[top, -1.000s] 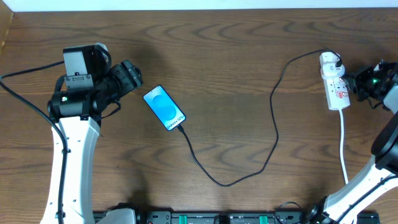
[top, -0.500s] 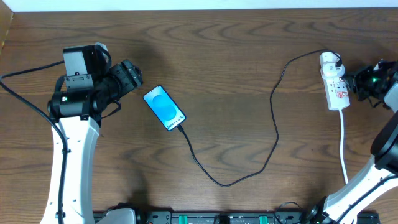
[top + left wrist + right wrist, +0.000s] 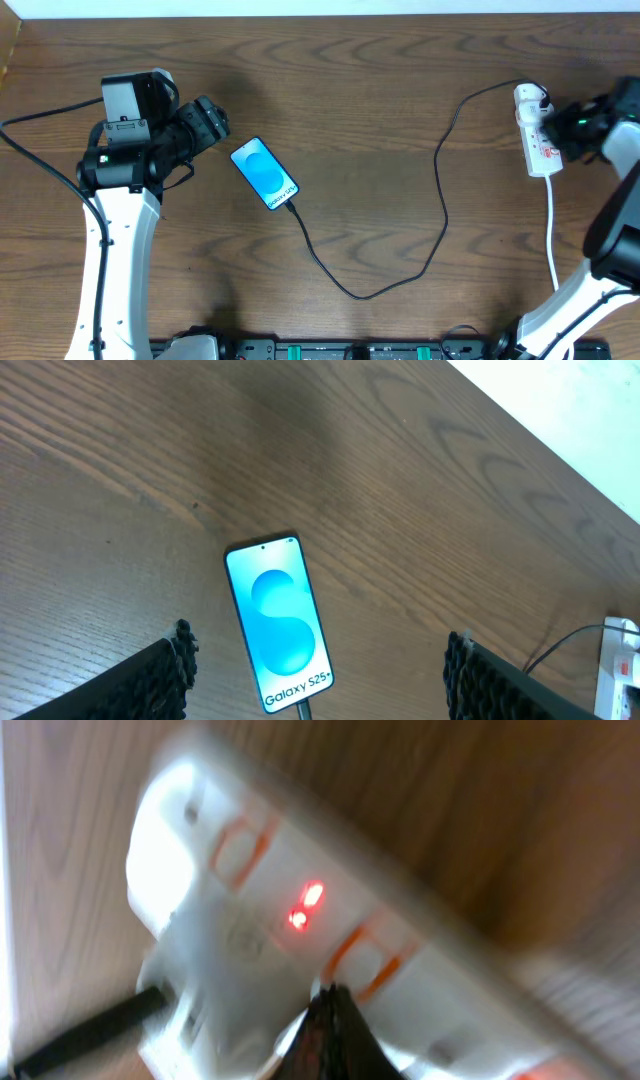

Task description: Plug charger to phone and switch on socket

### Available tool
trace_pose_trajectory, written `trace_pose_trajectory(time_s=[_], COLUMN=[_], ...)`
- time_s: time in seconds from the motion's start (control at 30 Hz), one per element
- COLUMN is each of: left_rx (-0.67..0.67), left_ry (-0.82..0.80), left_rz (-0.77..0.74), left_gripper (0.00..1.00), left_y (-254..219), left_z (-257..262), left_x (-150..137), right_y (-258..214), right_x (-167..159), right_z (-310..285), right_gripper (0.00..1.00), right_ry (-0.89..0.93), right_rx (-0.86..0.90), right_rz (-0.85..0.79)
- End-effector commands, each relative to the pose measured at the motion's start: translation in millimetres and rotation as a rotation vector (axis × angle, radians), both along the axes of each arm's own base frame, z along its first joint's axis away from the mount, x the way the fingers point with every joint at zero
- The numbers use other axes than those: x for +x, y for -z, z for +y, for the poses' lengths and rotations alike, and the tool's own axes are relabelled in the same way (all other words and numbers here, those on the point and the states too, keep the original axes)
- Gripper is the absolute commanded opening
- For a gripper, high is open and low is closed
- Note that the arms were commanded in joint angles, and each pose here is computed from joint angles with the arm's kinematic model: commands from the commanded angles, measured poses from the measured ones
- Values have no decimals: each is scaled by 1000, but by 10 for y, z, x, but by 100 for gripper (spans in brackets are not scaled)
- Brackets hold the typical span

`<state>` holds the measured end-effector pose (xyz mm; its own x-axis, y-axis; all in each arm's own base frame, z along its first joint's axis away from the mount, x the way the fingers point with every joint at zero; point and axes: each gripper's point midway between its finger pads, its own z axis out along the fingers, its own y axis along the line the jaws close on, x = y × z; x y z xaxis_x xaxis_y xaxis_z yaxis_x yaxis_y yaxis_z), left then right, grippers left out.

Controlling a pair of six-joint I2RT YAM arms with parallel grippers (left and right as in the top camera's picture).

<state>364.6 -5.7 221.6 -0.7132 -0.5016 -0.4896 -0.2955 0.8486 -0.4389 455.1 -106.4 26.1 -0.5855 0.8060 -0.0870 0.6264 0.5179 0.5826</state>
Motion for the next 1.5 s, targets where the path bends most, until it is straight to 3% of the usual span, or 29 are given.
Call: trace_pose_trajectory(time_s=[0.0, 0.53, 0.77, 1.03, 1.47], left_rx=[13, 13, 13, 13, 13], left_ry=[-7, -7, -7, -7, -6], left_rz=[-8, -8, -7, -7, -7], left_gripper=[81, 81, 80, 80, 81], left_y=[-25, -25, -24, -24, -24], left_z=[34, 34, 34, 34, 33], left_x=[1, 1, 0, 0, 0], right_y=[170, 112, -491, -1334, -1368], right_x=[-35, 135, 162, -128, -244], right_z=[1420, 907, 247, -363, -328], right_gripper=[1, 1, 1, 1, 1], right_ry=[-319, -183, -94, -20, -100], right_rx=[258, 218, 102, -33, -123], right_rz=[8, -52, -199, -346, -337])
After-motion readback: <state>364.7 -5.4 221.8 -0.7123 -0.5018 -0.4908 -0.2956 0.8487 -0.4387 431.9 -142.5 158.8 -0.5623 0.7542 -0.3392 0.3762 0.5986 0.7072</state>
